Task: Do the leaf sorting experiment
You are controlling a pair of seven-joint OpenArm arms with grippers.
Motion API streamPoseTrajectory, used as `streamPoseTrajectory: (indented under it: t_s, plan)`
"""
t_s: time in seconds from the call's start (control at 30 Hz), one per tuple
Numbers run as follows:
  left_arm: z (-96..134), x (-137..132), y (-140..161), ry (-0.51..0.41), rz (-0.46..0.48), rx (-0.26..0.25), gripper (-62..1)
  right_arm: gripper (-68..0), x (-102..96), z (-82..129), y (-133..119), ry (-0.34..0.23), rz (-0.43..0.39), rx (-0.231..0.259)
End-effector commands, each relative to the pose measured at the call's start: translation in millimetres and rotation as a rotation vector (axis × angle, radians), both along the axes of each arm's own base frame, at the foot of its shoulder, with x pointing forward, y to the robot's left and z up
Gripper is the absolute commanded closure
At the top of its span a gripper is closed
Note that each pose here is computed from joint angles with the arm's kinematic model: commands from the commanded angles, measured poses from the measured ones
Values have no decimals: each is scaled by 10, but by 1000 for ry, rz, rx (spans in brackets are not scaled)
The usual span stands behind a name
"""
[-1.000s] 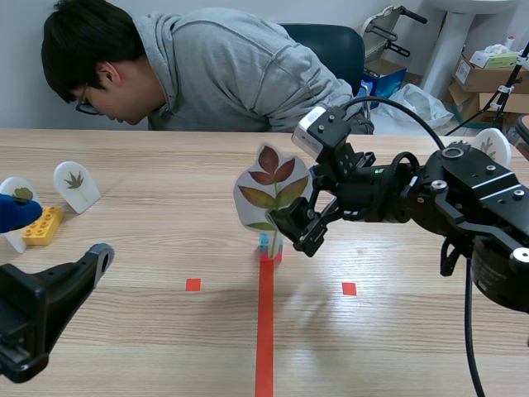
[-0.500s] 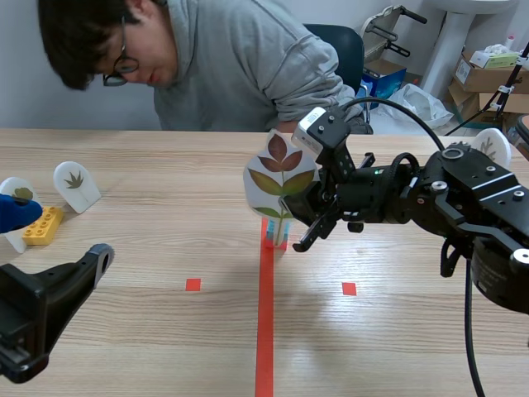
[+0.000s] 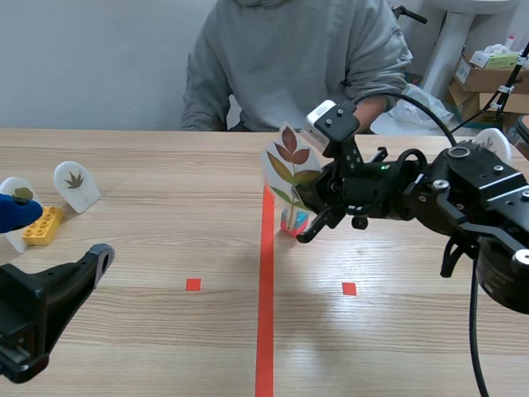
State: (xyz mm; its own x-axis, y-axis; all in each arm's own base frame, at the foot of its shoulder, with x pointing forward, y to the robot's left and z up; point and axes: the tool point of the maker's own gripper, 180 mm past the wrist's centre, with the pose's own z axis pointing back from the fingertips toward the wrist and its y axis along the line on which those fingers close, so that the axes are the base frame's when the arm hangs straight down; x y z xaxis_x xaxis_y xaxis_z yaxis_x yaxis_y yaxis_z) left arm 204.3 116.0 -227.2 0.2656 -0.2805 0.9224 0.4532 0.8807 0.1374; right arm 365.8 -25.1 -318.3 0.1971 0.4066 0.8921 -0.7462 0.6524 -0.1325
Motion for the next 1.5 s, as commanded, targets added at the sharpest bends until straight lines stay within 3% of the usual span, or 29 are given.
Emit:
streamPoseTrajectory:
  t_s: [0.0, 0.13, 0.27, 0.43, 0.57, 0.73, 0.93, 1.23, 1.47]
  plan:
    - [45, 15, -20, -17, -2, -15, -497, -18, 32, 238, -104, -68, -25, 11]
    - [46, 15, -21, -18, -3, -15, -497, -18, -111, 352, -273, -85, -79, 2]
    - [46, 15, -21, -18, -3, -15, -497, -17, -269, 342, -534, -45, -166, 24]
    - [46, 14, -23, -17, -4, -15, -497, -17, -413, 208, -985, 7, -298, 30]
    - [46, 14, -23, -17, -4, -15, -497, -17, -451, 194, -1389, 7, -404, 8]
    - [45, 13, -23, -17, -4, -15, -497, -17, -398, 265, -1841, -27, -518, -14]
    - [45, 13, -23, -17, -4, -15, -497, -17, -236, 106, -2204, 2, -592, -12]
    - [38, 11, -21, -14, -3, -14, -497, -17, 20, -4, -2582, 2, -713, 0]
    - [32, 9, -19, -10, -3, -12, -497, -17, 56, -26, -2799, -30, -786, -62]
